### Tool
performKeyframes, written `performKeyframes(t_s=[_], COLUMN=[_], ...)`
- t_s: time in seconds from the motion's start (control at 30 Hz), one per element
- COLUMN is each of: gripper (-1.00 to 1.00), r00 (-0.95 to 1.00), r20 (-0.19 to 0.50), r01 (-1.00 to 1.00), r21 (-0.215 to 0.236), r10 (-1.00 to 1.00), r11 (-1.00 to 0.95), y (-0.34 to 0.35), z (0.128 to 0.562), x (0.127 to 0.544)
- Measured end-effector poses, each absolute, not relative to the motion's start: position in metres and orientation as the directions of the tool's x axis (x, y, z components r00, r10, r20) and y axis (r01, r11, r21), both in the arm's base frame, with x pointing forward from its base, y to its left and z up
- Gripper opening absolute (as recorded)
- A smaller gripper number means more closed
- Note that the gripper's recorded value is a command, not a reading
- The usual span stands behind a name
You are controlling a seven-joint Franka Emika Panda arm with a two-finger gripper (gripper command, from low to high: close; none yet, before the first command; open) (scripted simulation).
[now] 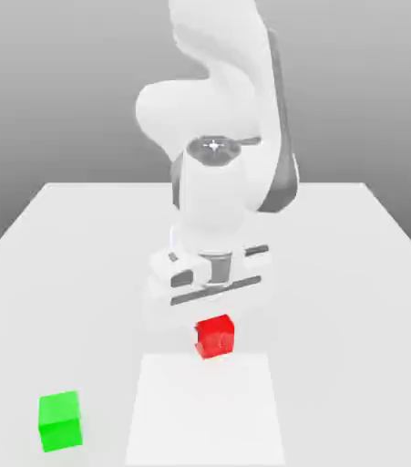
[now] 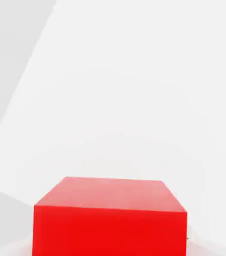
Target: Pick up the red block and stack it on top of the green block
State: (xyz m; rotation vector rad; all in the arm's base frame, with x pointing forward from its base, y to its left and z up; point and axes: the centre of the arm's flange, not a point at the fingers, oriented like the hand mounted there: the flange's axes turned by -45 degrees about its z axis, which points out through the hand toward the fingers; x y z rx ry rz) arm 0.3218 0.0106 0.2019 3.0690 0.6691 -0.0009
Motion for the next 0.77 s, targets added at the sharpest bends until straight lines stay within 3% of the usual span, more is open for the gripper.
performKeyframes(t_s=[0.13,0.47,0.63,0.67,0.77], gripper=[-1.0,-1.0,-1.0,1.0,1.0], r00=[0.922,0.964,0.964,0.964,0.964], r20=[0.004,0.002,-0.001,-0.001,-0.001], r01=[0.388,0.266,0.265,0.266,0.266], r21=[-0.009,-0.005,-0.001,-0.001,-0.001], r10=[0.388,0.266,0.265,0.266,0.266], r11=[-0.922,-0.964,-0.964,-0.964,-0.964], y=[-0.019,-0.177,-0.193,-0.193,-0.193], z=[0.218,0.244,0.194,0.185,0.185], x=[0.356,0.434,0.442,0.442,0.442])
